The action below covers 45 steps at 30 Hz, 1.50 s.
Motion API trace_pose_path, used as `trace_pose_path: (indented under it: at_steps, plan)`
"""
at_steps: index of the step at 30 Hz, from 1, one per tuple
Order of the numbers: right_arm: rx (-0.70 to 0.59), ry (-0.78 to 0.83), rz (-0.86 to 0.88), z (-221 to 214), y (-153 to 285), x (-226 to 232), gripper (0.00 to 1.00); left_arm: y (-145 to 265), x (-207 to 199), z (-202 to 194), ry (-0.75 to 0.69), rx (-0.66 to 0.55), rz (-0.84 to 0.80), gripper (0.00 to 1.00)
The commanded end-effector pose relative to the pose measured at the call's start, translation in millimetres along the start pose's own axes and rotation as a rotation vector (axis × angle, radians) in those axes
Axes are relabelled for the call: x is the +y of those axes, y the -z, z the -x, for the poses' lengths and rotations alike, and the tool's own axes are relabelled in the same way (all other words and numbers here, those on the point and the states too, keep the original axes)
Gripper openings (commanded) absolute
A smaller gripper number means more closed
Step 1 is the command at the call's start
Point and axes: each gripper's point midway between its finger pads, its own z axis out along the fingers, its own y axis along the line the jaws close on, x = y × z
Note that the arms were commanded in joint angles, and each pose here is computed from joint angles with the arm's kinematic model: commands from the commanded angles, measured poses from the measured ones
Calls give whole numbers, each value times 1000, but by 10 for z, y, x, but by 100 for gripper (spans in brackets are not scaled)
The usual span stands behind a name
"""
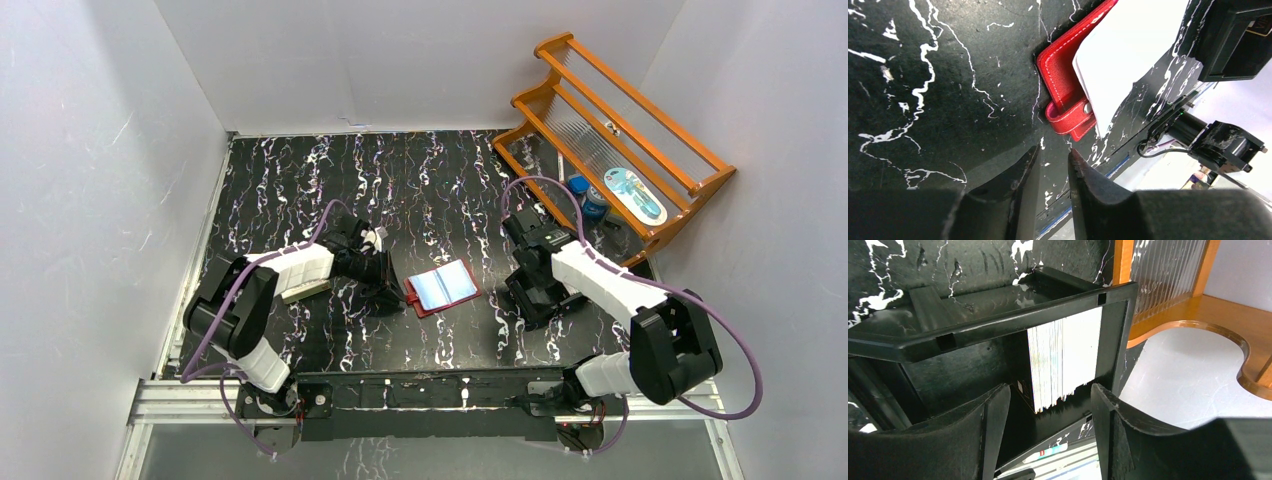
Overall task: Put the credit cards into the card holder
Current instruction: Pick up the credit card from the card box.
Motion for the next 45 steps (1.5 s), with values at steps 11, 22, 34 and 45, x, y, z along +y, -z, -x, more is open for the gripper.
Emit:
trace_pose_path:
  at_steps: [11,22,34,45]
  plan:
    - [-32,8,-33,-31,-189,-24,66,110,-216,-14,2,-21,-78,33]
    - [-45,-7,-66,17,-244,-72,62,120,-246,0,-4,-22,-86,34]
    - [0,23,-71,-24,-319,-47,63,127,-244,-7,-10,-18,-81,35]
    - [-24,-1,-132,69,-187,-239,47,112,-213,-14,-3,-17,-72,35]
